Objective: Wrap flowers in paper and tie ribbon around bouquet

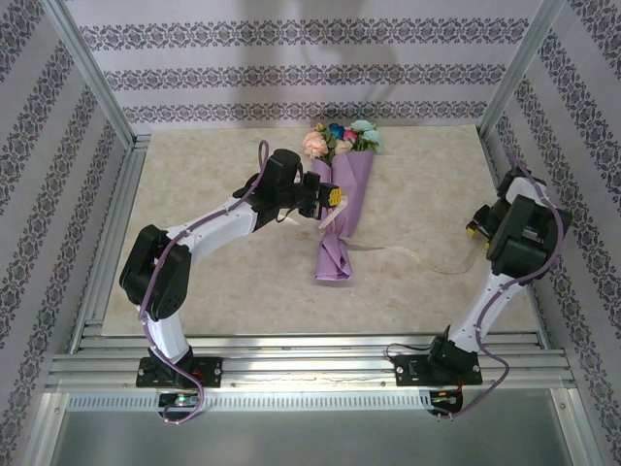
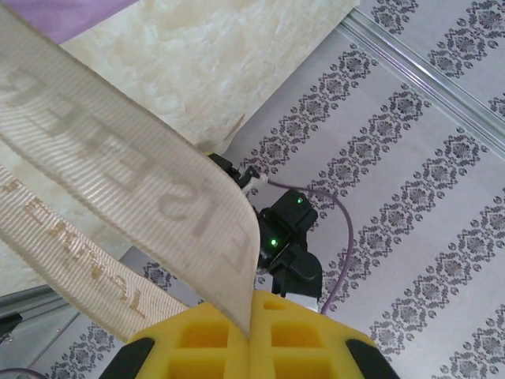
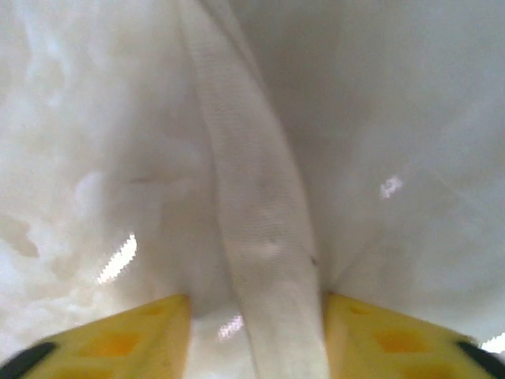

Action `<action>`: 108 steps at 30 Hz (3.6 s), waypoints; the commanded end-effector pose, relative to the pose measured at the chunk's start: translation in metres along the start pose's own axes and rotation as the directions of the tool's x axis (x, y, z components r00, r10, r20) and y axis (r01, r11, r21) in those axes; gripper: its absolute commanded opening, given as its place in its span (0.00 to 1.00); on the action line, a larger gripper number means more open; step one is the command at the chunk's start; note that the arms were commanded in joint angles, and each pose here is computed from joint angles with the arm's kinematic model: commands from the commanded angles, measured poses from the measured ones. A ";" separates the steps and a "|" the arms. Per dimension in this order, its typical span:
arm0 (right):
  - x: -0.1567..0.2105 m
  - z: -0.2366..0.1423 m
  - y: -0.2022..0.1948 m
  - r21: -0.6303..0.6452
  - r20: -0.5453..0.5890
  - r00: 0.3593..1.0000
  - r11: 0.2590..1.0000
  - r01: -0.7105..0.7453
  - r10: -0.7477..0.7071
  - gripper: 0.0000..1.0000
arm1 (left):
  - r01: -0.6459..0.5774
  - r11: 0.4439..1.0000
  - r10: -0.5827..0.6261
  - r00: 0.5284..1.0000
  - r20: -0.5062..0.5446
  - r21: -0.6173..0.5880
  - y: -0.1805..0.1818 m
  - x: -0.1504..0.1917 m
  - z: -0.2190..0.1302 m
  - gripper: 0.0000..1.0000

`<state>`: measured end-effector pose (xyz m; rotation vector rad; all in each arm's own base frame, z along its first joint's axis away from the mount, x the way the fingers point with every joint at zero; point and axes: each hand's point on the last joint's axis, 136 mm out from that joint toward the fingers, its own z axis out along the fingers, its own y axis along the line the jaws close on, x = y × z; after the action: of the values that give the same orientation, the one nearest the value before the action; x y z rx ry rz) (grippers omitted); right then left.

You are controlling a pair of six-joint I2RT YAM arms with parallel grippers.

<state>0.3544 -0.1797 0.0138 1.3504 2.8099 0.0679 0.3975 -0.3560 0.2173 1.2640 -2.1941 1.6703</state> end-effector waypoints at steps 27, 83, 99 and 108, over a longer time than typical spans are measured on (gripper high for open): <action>0.122 -0.113 0.175 -0.309 0.267 0.860 0.807 0.503 -0.434 0.00 | -0.041 0.999 0.041 0.999 -0.023 -0.012 0.006 -0.002 -0.001 0.00; 0.491 -0.192 0.338 -0.835 0.136 0.189 -0.010 0.550 -0.972 0.27 | -0.974 0.184 0.980 0.172 0.098 -0.130 0.093 0.006 0.027 0.00; 0.338 -0.254 0.353 -0.619 0.337 0.595 0.304 0.724 -0.730 0.51 | -0.950 0.290 0.953 0.276 0.125 -0.114 0.074 0.009 0.022 0.00; 0.250 -0.229 0.245 -0.349 0.505 0.785 0.747 0.566 -0.358 0.37 | -0.772 0.630 0.777 0.625 0.077 -0.091 0.055 -0.036 0.001 0.00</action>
<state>0.3710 0.3219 0.2725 -0.0856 2.4501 1.0412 0.2870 -0.4406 0.2177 -0.7972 -2.8648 2.1214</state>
